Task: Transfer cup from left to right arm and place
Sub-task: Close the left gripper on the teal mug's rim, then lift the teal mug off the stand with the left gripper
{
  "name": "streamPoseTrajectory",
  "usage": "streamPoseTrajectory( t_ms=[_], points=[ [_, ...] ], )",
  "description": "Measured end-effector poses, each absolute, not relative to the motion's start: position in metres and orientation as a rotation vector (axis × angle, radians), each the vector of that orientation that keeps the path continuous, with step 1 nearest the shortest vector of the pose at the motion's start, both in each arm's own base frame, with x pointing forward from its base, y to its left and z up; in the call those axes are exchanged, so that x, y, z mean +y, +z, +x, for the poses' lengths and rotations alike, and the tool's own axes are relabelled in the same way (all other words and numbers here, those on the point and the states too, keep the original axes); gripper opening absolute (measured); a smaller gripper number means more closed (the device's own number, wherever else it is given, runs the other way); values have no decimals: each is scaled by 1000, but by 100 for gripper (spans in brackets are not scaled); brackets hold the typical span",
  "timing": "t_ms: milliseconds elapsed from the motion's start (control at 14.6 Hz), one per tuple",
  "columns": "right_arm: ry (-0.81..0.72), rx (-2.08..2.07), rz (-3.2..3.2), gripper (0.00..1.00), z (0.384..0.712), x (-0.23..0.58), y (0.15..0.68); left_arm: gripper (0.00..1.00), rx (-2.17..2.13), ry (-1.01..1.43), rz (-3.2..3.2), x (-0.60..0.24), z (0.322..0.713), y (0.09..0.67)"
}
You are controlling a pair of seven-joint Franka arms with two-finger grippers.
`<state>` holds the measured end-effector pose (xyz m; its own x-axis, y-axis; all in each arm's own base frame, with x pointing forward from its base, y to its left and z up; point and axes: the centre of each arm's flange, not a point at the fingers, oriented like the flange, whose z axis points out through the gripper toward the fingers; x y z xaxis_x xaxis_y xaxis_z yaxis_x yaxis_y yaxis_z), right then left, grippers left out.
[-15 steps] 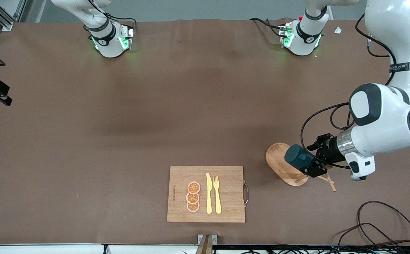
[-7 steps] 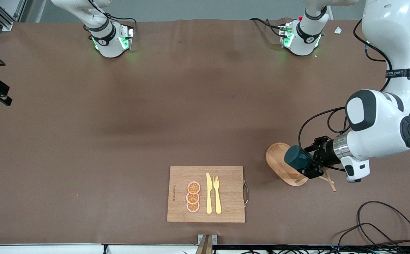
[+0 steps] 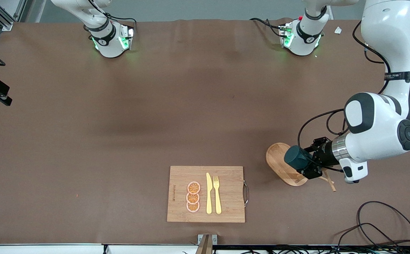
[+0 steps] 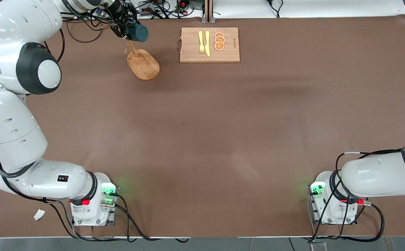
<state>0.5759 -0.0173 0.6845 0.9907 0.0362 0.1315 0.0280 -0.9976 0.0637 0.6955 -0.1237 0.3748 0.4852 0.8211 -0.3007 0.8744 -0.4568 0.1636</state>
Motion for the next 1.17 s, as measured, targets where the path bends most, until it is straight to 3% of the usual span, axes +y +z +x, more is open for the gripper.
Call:
streamPoseTrajectory(
  t_ms=[206, 686, 1166],
  points=[
    [205, 50, 3073, 100, 576, -17, 685, 84, 1436, -256, 2439, -123, 696, 376],
    [205, 49, 3073, 100, 576, -17, 685, 84, 1393, -232, 2438, -140, 692, 415],
    [206, 49, 3072, 100, 576, -18, 685, 84, 1263, -157, 2661, -315, 623, 440]
  ],
)
